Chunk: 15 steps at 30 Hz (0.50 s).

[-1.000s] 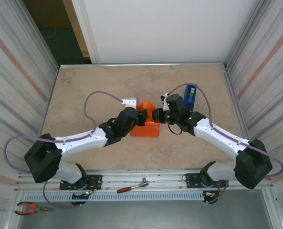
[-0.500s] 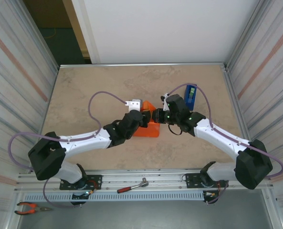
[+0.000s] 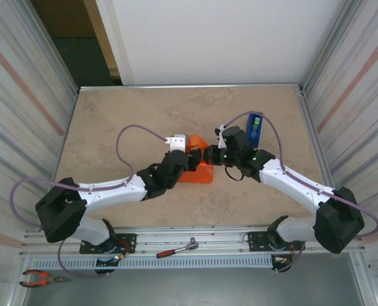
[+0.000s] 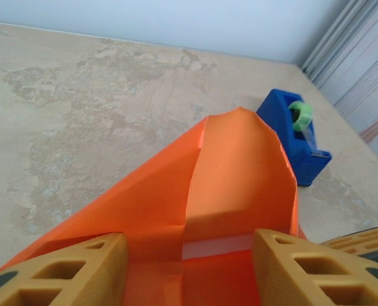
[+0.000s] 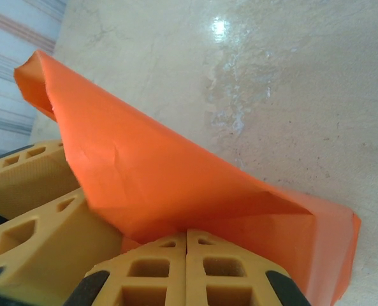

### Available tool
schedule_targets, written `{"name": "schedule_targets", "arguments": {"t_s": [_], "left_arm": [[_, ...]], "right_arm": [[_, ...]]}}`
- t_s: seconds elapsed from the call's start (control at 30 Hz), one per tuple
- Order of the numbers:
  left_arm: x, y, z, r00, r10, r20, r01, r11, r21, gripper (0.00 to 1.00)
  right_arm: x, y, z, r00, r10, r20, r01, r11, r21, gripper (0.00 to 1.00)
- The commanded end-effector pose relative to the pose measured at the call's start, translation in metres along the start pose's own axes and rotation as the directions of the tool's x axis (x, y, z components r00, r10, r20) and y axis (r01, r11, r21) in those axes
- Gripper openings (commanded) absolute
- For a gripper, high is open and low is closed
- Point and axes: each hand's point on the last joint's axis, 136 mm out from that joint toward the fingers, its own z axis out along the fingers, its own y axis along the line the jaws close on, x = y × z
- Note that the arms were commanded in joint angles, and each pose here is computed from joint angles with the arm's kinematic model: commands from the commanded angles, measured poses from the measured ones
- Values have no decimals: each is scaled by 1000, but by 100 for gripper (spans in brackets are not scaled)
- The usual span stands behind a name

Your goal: Wrap the gift box in paper

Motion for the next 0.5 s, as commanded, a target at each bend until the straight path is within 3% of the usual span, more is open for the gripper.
{"name": "schedule_targets", "arguments": {"t_s": [0.0, 0.27, 0.47], "left_arm": [[26, 7, -5, 999, -9, -48, 10, 1000, 13, 55], [26, 3, -5, 999, -22, -42, 24, 999, 42, 57], [33, 7, 2, 993, 51, -103, -54, 998, -22, 55]], "right_arm": [[41, -24, 5, 989, 21, -147, -8, 996, 85, 0], [43, -26, 6, 988, 25, -152, -11, 996, 88, 0], [40, -21, 4, 989, 23, -146, -12, 997, 76, 0]]}}
